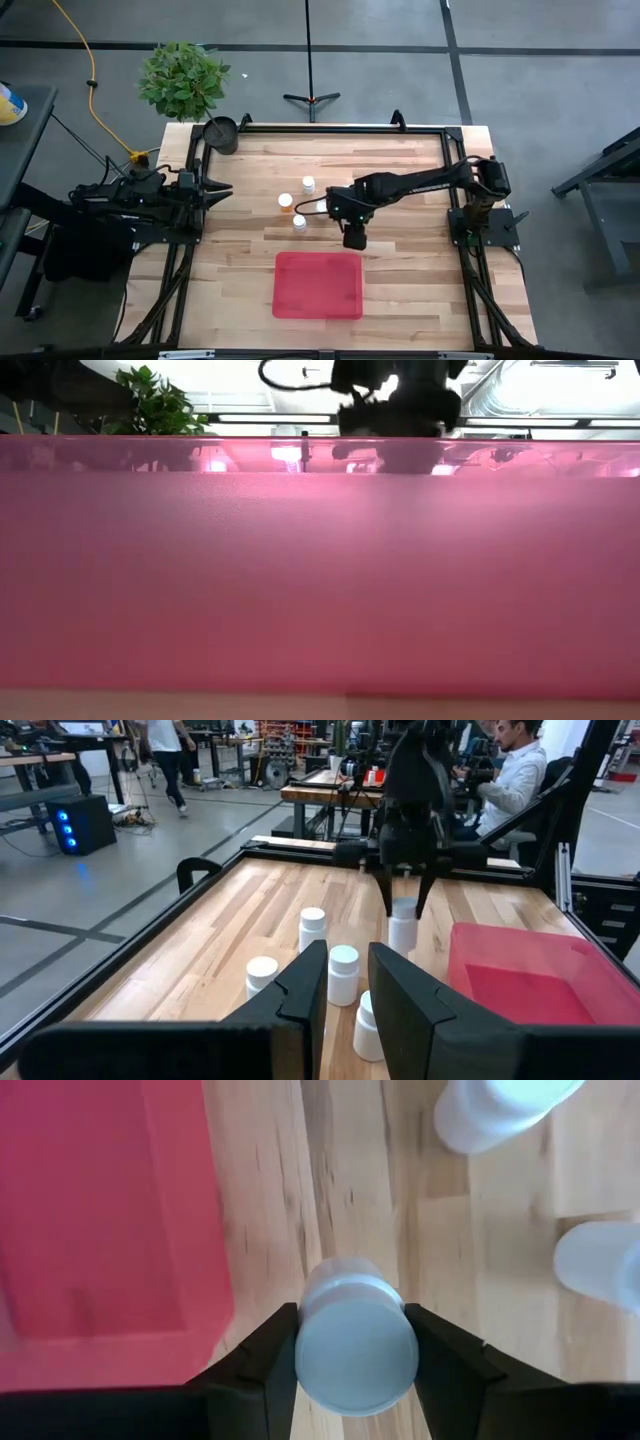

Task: Pick and place pill bottles into a basket
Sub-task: Put the white pill bottle into the bin

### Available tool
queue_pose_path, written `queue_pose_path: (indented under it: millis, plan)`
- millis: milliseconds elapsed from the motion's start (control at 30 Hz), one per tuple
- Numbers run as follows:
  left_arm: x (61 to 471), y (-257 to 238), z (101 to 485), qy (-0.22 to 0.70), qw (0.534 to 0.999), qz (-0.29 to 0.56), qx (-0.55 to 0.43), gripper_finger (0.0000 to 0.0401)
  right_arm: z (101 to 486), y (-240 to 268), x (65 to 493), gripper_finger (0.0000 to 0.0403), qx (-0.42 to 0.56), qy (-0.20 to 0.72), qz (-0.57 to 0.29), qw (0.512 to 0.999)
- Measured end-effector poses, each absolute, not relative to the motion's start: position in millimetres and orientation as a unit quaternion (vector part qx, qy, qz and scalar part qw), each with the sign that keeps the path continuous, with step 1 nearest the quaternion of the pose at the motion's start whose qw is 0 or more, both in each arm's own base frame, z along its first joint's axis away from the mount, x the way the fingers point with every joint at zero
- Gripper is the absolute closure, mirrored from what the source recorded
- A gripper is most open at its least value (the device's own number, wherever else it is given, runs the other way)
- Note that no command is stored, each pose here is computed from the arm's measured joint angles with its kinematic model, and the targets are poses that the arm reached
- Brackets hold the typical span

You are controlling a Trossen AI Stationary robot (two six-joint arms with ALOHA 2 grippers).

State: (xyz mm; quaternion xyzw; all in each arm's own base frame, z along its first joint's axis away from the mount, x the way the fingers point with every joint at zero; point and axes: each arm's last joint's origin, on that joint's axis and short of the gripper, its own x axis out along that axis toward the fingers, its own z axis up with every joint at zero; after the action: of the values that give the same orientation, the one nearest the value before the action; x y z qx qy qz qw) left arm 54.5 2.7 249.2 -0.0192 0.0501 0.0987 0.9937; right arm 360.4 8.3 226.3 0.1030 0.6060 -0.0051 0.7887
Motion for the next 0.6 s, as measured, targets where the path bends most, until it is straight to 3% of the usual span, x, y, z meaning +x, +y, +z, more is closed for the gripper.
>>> queue_pose_path:
  millis: [600]
  plan:
    - [54.5, 2.7, 249.2, 0.050, 0.994, 0.099, -0.019, 0.0290, 302.3, 48.9, 376.0, 0.0255, 0.150, 0.538, 0.041, 0.829]
